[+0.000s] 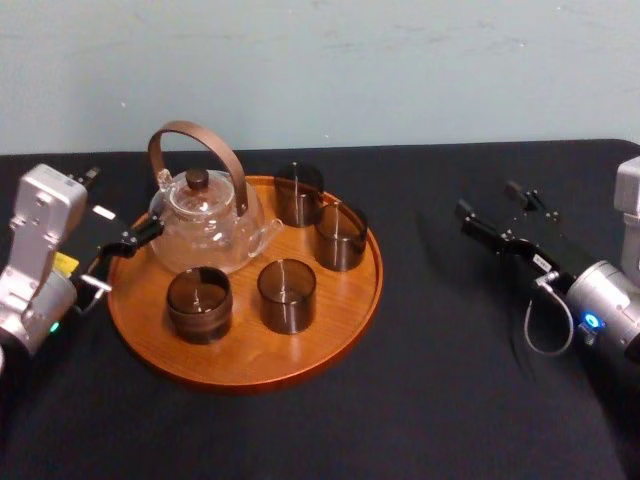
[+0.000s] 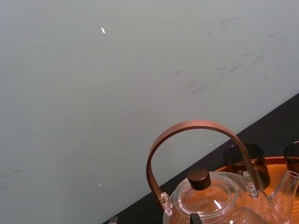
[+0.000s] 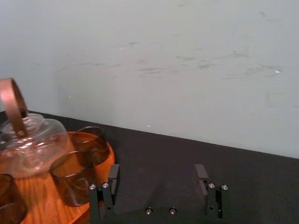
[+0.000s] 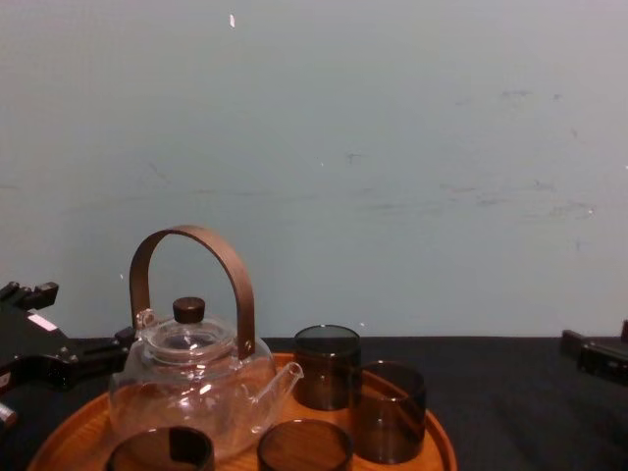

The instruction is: Pick up the glass from the table and place it on the tray.

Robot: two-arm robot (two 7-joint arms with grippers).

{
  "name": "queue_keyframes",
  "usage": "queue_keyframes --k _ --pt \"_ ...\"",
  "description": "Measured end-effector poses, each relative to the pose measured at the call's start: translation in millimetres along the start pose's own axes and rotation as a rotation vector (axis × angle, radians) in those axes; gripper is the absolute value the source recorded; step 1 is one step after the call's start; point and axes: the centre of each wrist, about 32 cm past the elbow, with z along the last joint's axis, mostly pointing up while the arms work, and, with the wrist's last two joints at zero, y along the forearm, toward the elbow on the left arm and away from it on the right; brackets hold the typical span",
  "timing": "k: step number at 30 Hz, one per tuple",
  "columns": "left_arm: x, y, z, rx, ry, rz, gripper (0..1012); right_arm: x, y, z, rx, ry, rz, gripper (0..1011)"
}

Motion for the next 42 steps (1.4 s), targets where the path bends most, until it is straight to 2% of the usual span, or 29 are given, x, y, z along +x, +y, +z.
queue_keyframes --k 8,19,30,42 --pt "0.0 0.0 0.0 0.000 0.000 0.000 1001 4.6 -1.4 -3.3 -0.002 0.001 -0.035 1002" --pt "0.0 0.0 0.0 0.000 0.000 0.000 1002 5.9 1.1 -8.4 -0.017 -0.002 -0.053 1002" --pt "0.0 0.0 0.0 0.000 0.000 0.000 1001 5.5 2.6 -7.1 -0.020 -0.021 -0.064 1003" --pt "0.0 0.0 0.0 0.000 0.000 0.000 1001 4.2 4.0 0.1 -0.002 -0.054 -0.073 1002"
